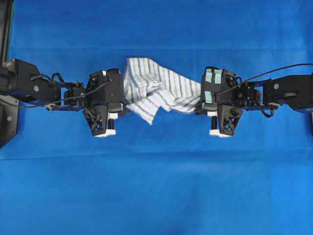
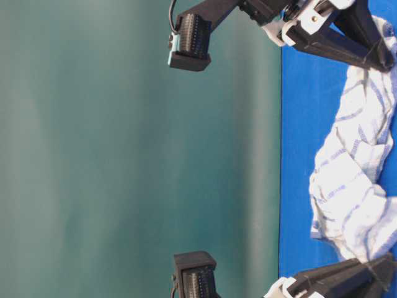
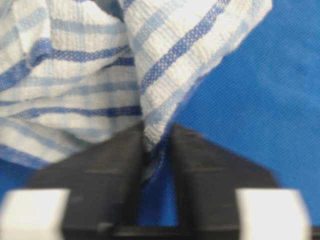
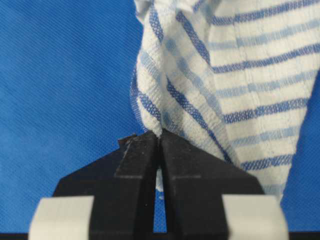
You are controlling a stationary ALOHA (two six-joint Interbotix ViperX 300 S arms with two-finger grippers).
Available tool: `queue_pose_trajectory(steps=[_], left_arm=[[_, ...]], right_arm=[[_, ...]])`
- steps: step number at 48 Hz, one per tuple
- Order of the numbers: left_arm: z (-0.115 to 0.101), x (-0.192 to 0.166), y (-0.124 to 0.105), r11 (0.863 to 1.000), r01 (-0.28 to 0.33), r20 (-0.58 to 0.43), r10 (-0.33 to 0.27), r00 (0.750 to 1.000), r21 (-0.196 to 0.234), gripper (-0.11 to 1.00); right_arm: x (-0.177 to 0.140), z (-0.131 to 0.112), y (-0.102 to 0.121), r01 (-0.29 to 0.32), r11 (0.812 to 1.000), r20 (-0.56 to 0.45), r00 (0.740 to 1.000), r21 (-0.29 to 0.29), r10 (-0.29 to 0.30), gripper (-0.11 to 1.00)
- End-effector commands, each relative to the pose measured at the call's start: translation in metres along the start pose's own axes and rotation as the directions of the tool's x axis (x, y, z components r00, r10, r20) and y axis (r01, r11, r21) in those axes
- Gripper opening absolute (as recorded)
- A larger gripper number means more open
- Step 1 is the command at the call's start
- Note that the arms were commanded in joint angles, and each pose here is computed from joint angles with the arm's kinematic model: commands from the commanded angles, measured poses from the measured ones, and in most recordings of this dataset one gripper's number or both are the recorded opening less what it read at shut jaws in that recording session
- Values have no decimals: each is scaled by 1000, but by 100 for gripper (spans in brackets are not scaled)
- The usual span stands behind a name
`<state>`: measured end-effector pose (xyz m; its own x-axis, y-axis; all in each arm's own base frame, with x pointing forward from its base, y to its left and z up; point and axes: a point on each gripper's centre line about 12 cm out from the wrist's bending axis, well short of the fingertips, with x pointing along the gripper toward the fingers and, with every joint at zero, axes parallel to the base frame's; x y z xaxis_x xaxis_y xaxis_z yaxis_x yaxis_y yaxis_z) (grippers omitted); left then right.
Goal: Lift the towel with both arms.
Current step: 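Lift the towel with both grippers and pull it up and apart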
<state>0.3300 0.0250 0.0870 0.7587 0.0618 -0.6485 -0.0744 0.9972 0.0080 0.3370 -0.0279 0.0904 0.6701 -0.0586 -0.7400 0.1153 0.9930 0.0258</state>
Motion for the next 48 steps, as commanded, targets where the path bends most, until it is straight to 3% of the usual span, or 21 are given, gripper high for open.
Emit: queue_pose_trajectory(steps=[1,3,13,29,48], left_arm=[[12,-3,0,1000,0,28,0,1000,0,6],[14,-5,0,1000,0,32,0,999,0,1],[45,-29,0,1000,2,75,-2,997,-10,1],[104,-110,1,1000,7,225,-5,974,-10,1],[168,-214,5,1000,-2,489,10,872,-17,1]], right_arm=[[-3,11,-1,2,1000,26,1000,0,-2,1],[-4,12,-1,1,1000,28,1000,4,-2,1],[-28,36,1,-4,1000,101,995,7,4,1],[-108,92,-4,5,1000,263,965,-5,-3,1],[-209,155,-24,84,996,443,894,-4,-74,1]])
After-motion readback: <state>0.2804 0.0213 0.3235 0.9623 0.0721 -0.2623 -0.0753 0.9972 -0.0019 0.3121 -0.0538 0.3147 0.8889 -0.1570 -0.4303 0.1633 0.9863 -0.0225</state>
